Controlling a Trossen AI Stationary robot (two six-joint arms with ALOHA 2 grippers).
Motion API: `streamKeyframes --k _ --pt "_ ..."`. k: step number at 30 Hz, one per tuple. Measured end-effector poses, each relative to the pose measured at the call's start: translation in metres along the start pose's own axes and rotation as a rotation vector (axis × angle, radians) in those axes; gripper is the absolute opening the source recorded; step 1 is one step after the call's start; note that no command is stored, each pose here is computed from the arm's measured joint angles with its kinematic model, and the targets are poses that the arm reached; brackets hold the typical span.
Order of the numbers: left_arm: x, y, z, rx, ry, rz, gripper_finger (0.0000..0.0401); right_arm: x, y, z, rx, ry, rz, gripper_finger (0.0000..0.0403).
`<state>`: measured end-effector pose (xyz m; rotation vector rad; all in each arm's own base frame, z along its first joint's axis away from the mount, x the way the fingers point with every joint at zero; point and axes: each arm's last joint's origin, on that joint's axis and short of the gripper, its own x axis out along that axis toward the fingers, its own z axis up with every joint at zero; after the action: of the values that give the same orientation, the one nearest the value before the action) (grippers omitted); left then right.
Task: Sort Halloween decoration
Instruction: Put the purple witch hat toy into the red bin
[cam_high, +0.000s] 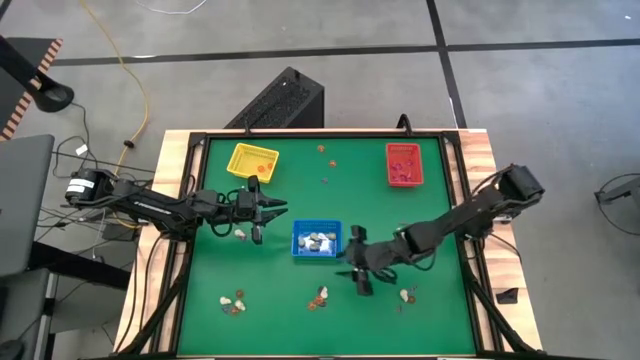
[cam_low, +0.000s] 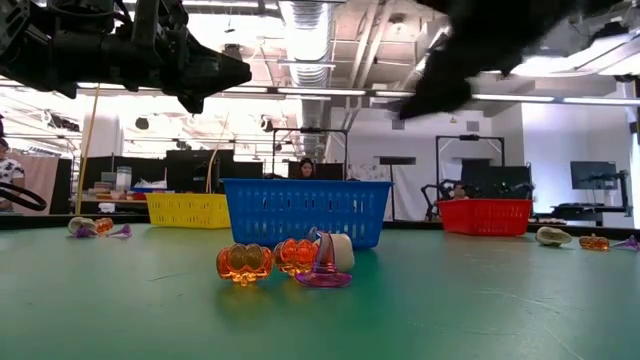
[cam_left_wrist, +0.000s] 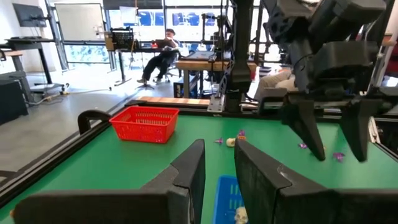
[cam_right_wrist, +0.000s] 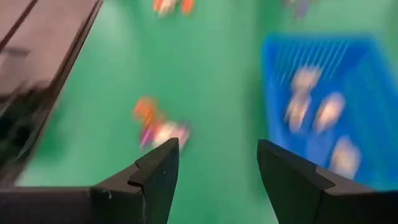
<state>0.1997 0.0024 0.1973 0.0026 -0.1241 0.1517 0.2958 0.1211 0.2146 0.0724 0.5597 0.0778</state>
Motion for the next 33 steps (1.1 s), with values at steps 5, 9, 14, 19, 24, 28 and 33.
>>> streamKeyframes --k 5,9,14,19,24,28,33 --pt "0.0 0.0 0.0 0.0 -0.001 0.0 0.0074 -0.033 0.016 -0.025 0.201 0.323 0.07 0.0248" --pt "0.0 0.0 0.0 -0.001 -0.001 0.0 0.0074 -0.054 0.029 -0.05 0.369 0.559 -0.014 0.0248" --pt "0.0 0.0 0.0 -0.001 0.0 0.0 0.0074 -0.07 0.047 -0.069 0.455 0.7 -0.062 0.0248" --pt "0.0 0.0 -0.001 -0.002 0.007 0.0 0.0074 -0.082 0.061 -0.08 0.457 0.743 -0.076 0.0248" --pt "0.0 0.0 -0.001 0.0 0.007 0.0 0.0074 -0.092 0.057 -0.091 0.46 0.802 -0.208 0.0248" --pt "0.0 0.0 -0.001 0.0 0.008 0.0 0.0074 -0.091 0.049 -0.103 0.442 0.831 -0.256 0.0248" --pt "0.0 0.0 -0.001 -0.005 0.012 0.001 0.0074 -0.088 0.041 -0.11 0.447 0.852 -0.282 0.0248"
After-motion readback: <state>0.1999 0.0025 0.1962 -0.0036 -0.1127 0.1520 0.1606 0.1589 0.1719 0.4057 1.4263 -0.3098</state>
